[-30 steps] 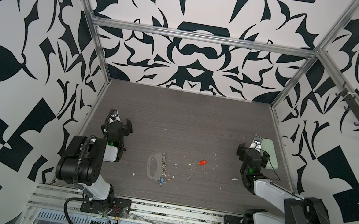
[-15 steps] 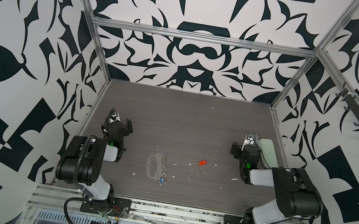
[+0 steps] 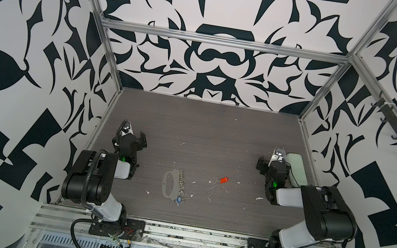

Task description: Remove the keys from the keyring

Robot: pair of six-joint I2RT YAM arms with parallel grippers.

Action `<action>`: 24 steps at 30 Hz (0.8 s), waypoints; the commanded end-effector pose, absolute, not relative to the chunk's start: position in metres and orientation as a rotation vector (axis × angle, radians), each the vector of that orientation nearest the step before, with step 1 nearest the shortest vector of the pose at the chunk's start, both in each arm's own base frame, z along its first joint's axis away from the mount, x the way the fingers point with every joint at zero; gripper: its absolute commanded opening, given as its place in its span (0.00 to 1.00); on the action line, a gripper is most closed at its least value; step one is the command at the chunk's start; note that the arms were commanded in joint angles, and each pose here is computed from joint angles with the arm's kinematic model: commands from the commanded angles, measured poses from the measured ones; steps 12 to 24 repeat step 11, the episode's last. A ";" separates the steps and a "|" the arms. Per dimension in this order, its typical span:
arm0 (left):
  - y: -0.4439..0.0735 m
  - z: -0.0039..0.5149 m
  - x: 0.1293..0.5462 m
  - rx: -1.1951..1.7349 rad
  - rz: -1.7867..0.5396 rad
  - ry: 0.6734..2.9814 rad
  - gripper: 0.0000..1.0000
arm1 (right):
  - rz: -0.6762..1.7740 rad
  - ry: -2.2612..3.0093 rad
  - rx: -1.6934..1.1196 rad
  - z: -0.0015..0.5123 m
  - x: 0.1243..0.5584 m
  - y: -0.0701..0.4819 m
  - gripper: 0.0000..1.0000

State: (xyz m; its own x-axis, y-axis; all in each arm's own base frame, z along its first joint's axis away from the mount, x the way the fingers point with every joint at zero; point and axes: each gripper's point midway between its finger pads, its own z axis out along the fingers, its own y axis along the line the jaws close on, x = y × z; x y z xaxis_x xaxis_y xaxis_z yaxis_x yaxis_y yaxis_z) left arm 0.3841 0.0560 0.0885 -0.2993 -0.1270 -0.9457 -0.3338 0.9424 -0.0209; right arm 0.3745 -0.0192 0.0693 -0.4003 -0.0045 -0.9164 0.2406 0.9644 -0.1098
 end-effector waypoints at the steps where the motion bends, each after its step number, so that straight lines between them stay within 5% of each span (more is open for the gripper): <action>1: 0.056 0.093 0.387 -0.334 0.208 1.856 0.99 | -0.268 1.907 0.203 0.085 0.378 -0.023 1.00; 24: 0.057 0.093 0.387 -0.336 0.209 1.853 0.99 | -0.270 1.907 0.200 0.084 0.379 -0.023 1.00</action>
